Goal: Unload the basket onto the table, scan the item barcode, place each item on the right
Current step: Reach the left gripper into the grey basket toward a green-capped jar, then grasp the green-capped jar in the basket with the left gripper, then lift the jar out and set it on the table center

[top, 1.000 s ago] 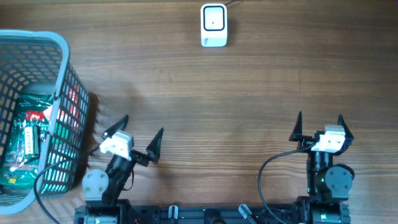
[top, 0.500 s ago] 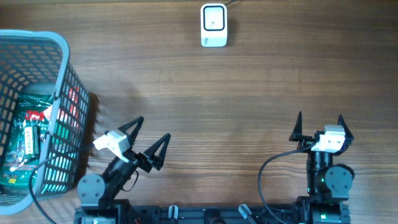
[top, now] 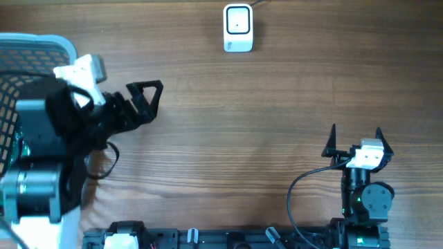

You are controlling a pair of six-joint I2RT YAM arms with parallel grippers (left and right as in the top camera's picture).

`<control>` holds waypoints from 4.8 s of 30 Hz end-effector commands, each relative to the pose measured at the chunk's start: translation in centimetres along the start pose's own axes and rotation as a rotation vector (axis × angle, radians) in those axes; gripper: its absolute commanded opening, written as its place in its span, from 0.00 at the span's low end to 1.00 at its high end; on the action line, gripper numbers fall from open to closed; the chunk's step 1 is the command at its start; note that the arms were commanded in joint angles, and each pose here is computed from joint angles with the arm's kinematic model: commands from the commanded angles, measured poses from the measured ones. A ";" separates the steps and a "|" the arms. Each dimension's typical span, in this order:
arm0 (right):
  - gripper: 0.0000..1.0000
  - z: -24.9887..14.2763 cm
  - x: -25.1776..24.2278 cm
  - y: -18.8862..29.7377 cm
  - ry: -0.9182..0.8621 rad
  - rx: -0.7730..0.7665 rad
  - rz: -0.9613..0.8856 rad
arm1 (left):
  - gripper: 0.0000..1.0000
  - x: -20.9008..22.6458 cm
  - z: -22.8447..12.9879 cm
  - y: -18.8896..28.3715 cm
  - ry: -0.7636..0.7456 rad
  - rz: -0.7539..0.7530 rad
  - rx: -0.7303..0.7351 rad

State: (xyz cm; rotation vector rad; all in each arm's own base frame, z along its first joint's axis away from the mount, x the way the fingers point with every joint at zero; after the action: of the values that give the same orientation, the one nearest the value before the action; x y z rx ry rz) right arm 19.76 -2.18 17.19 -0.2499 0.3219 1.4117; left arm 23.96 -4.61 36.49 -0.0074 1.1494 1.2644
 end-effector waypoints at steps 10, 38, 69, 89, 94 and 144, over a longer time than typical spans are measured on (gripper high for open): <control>1.00 0.0 -0.2 0.0 0.012 0.000 -0.016 | 1.00 3.6 12.8 6.2 0.381 0.307 -0.443; 1.00 0.0 -0.2 0.0 0.012 0.000 -0.016 | 1.00 32.2 2.1 -1.7 1.180 1.231 0.027; 1.00 0.0 -0.2 0.0 0.012 0.000 -0.016 | 1.00 37.8 -1.9 -4.9 1.101 1.267 -0.097; 1.00 0.0 -0.2 0.0 0.012 0.000 -0.016 | 0.73 33.8 4.2 -1.7 1.062 1.176 -0.251; 1.00 0.0 -0.2 0.0 0.012 0.000 -0.016 | 0.73 29.0 7.7 2.2 1.023 1.090 -0.385; 1.00 0.0 -0.2 0.0 0.012 0.000 -0.016 | 0.78 3.0 -23.5 -32.2 -0.189 0.683 -0.134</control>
State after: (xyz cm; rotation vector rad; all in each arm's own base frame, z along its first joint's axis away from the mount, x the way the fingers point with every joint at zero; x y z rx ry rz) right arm 19.76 -2.18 17.20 -0.2505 0.3213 1.4115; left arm 31.79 -29.44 5.62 0.4462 1.0070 1.8214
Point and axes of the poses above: each gripper's point midway between its finger pads, its own y axis back along the fingers, its own x axis along the line the jaws close on, z = x × y, the point moved 5 cm from there along y, back along the fingers, and after that the axes turned 13 degrees about y, right-handed, at the moved point
